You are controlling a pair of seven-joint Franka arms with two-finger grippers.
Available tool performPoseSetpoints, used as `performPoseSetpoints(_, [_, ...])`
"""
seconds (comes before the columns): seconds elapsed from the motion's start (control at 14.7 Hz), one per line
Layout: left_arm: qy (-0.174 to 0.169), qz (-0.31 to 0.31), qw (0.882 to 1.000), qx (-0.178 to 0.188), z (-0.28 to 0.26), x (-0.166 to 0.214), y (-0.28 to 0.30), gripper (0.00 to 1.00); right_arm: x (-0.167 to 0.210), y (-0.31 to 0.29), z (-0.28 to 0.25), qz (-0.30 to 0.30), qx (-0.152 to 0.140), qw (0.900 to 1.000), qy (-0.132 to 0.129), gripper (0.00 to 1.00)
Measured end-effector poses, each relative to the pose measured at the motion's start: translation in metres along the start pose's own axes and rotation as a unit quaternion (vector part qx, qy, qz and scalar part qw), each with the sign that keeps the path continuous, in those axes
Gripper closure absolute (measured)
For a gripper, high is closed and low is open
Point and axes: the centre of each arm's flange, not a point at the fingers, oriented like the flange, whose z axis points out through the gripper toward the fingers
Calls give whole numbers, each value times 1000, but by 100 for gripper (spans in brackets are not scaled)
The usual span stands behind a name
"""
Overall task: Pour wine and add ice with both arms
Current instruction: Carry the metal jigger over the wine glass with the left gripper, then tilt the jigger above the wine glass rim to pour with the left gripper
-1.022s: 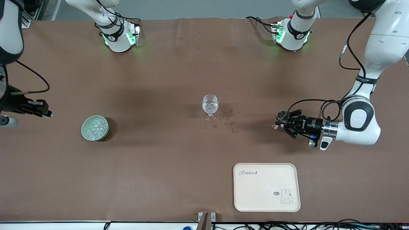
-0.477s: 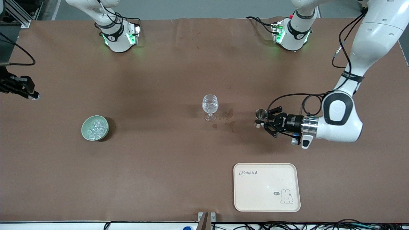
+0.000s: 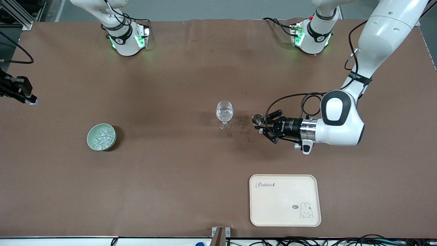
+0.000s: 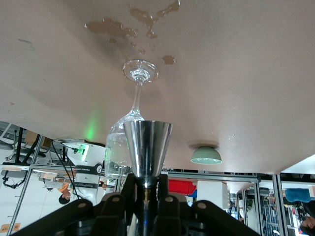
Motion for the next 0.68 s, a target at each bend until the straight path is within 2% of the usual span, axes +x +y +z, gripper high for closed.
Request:
performPoseSetpoints(0.48, [33, -14, 999, 0, 56, -17, -13, 79, 0, 0, -1, 0, 0, 1000, 1, 74])
performPoseSetpoints(0.68, [45, -9, 999, 4, 61, -24, -24, 79, 0, 0, -1, 0, 0, 1000, 1, 74])
